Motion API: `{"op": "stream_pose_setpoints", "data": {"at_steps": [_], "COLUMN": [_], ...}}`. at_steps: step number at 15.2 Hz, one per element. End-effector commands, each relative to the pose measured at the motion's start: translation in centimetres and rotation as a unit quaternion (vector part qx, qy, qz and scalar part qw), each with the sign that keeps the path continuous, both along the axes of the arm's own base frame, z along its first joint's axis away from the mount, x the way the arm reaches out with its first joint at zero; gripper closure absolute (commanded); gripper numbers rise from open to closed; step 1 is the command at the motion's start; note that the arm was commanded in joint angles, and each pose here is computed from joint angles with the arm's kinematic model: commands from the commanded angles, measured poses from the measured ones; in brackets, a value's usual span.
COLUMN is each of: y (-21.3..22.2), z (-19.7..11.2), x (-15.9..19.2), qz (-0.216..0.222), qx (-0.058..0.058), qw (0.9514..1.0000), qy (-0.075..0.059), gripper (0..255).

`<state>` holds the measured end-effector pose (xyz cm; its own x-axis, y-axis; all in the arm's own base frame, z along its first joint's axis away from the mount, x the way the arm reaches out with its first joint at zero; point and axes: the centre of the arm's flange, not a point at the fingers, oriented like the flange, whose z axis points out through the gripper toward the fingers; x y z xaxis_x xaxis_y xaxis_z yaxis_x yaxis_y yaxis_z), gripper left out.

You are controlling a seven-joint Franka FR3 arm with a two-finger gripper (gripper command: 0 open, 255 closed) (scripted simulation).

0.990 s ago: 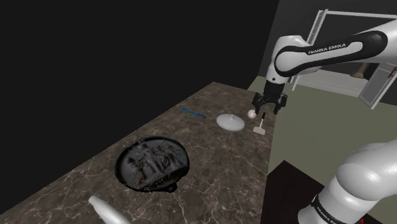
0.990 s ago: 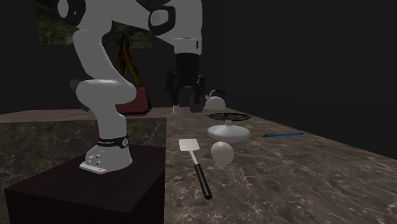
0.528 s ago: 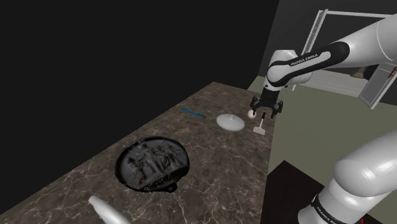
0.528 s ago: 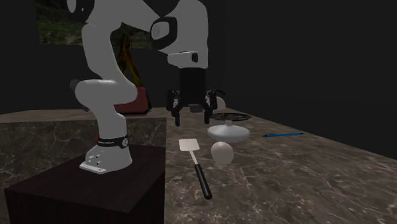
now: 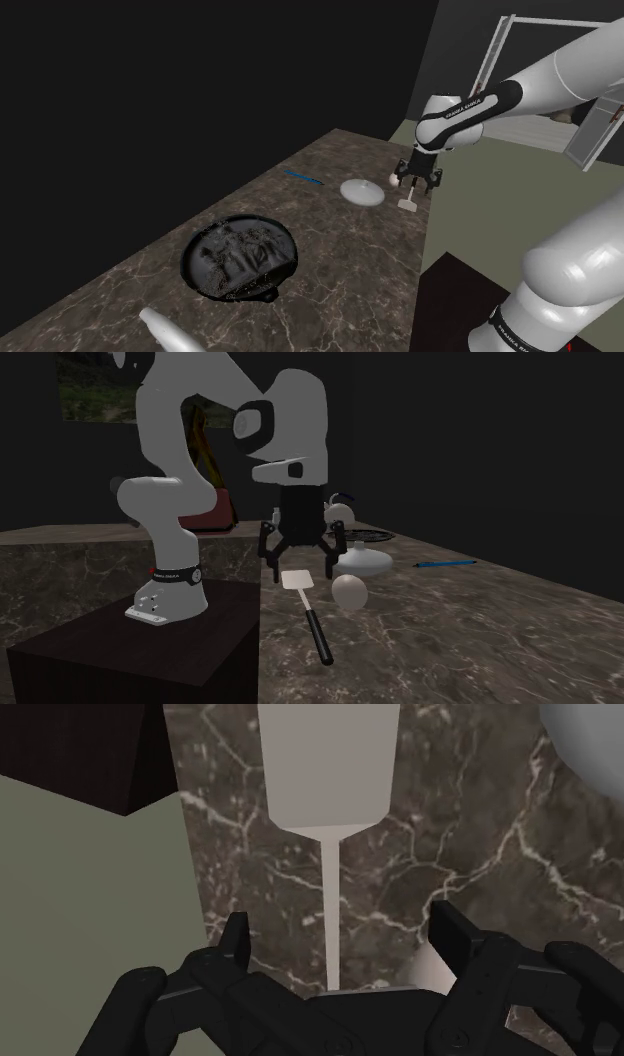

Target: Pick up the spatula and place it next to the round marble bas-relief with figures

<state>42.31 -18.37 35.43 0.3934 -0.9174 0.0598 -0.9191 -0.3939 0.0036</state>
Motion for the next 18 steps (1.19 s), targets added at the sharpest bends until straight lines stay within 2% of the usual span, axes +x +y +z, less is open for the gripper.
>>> {"op": "stream_pose_setpoints", "data": {"at_steps": [1,3,11,12,18], "y": [-0.1,-0.2,-0.2,-0.2,-0.1], "z": [-1.2,-2.5,-2.5,-2.5,-2.6], "x": [-0.1,-0.1,-0.1,-0.1,-0.1], "qz": [-0.001,-0.001,-0.001,-0.001,-0.001], "qx": [0.000,0.000,0.000,0.000,0.000], "qw": [1.0000,1.0000,1.0000,1.0000,1.0000], "qy": [0.000,0.000,0.000,0.000,0.000], "gripper": [0,0,0,255,255]}}
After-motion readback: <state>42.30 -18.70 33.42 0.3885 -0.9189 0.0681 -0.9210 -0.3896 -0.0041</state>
